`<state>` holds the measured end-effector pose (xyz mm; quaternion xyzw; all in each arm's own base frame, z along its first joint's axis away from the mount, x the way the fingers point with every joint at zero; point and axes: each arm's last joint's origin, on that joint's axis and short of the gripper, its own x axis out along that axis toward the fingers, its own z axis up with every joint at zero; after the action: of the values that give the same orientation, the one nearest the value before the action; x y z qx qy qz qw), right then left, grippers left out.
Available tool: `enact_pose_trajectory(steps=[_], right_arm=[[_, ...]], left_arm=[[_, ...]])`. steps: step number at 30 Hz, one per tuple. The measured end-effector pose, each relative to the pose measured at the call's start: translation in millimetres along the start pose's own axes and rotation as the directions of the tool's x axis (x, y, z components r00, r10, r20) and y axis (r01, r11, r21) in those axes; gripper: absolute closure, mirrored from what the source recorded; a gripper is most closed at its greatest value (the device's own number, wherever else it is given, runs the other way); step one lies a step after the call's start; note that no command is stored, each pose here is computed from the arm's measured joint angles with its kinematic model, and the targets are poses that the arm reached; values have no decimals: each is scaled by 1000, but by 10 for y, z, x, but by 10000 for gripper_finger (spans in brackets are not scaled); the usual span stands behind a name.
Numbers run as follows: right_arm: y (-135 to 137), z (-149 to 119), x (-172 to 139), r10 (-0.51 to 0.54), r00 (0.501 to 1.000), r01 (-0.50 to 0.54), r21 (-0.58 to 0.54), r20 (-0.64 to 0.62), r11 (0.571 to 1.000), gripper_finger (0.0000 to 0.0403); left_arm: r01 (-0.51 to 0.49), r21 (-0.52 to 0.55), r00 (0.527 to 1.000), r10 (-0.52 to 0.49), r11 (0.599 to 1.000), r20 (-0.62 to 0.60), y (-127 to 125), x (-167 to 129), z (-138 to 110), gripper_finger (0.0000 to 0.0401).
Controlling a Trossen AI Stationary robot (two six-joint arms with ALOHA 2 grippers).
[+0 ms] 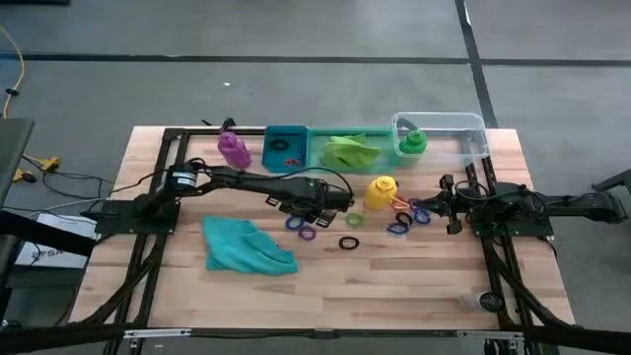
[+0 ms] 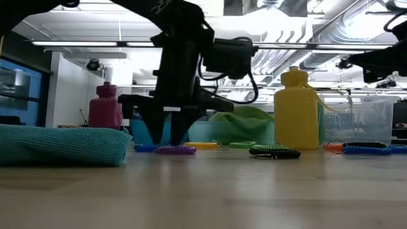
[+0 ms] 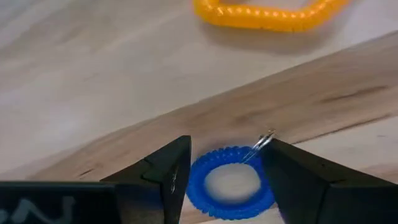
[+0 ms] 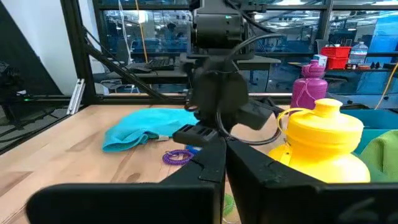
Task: Pick & Place Sports Items
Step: Put the left blue spring keychain into the blue bin
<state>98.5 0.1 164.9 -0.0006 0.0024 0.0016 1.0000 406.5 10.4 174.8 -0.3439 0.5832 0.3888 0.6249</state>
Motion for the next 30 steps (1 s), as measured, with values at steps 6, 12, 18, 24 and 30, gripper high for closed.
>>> enact_pose_trajectory(steps=[6, 12, 18, 24, 30], right_arm=[[0, 0, 0, 0, 1000, 0, 0, 0, 1000, 403], [0, 0, 0, 0, 1000, 0, 0, 0, 1000, 403], [0, 0, 0, 0, 1000, 0, 0, 0, 1000, 403], [0, 0, 0, 0, 1000, 0, 0, 0, 1000, 403], [0, 0, 0, 0, 1000, 0, 0, 0, 1000, 403]], left_arm=[[12, 12, 1000, -12, 1000, 5, -20, -2, -11, 249], [11, 33, 1000, -12, 999, 23, -37, -4, -26, 293], [1, 51, 999, -4, 999, 44, -68, -11, -83, 394], [3, 66, 999, -6, 998, 52, -108, -26, -160, 390], [59, 127, 994, -69, 990, 81, -140, -195, -239, 397]])
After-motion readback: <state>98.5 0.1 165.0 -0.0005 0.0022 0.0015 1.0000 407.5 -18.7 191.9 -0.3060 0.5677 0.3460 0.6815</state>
